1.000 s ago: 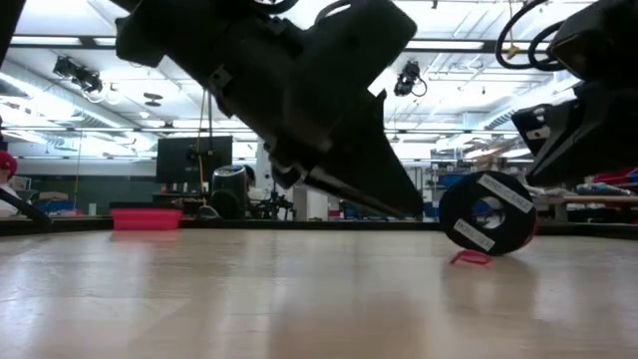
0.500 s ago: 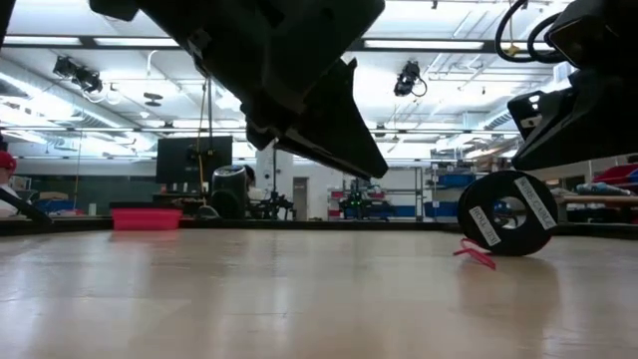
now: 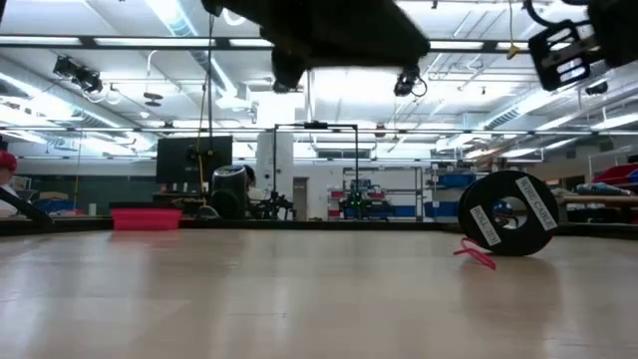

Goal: Coil cords
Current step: Return to Home Position

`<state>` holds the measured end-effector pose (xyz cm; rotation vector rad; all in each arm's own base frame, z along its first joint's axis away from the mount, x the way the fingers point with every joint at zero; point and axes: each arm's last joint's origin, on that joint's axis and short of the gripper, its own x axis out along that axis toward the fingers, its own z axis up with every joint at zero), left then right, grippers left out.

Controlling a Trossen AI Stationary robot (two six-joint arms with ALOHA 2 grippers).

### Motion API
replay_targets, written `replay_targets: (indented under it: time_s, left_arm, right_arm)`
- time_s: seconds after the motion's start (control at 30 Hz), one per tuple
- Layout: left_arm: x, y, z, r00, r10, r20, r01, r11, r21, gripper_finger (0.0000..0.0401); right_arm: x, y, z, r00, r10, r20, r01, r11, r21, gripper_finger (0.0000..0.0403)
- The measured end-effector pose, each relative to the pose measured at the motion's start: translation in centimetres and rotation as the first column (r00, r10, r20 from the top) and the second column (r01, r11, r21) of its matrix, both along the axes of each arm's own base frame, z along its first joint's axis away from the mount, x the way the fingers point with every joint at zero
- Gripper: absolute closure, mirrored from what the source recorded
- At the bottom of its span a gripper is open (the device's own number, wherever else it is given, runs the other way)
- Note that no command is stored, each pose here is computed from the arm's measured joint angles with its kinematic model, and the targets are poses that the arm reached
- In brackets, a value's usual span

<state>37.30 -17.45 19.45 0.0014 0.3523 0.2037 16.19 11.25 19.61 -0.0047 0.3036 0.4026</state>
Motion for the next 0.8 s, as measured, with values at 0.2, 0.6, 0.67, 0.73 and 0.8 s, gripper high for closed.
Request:
replay_targets:
  time_s: [0.2,0.6,0.67,0.73,0.8]
  left_arm:
    - [-1.4,1.7,0.7,0.955,-0.265,0.13,0.28,0.954,-0.11,0.0347]
    - [-8.5,8.1,-4.0,0.81,-0.366,0.458,0.509,0.827,-0.238,0.0379]
    - [-9.6,8.6,-4.4,0.805,-0.348,0.48,0.5,0.834,-0.234,0.0379]
    - [-10.6,9.1,-4.7,0.804,-0.314,0.505,0.477,0.848,-0.231,0.0379]
    - [-11.6,9.6,-5.2,0.812,-0.296,0.502,0.458,0.858,-0.235,0.0379]
  right_arm:
    - [-1.9,-0.8,-0.9,0.959,0.284,-0.003,-0.278,0.942,0.188,0.0384]
    - [-4.1,-2.5,-4.0,0.94,0.31,0.141,-0.335,0.914,0.23,0.0396]
    - [-4.1,-2.7,-4.4,0.956,0.266,0.126,-0.288,0.931,0.224,0.0396]
    - [-4.1,-2.7,-4.4,0.962,0.244,0.119,-0.265,0.937,0.226,0.0394]
    - [-4.1,-2.7,-4.5,0.963,0.245,0.108,-0.264,0.939,0.221,0.0394]
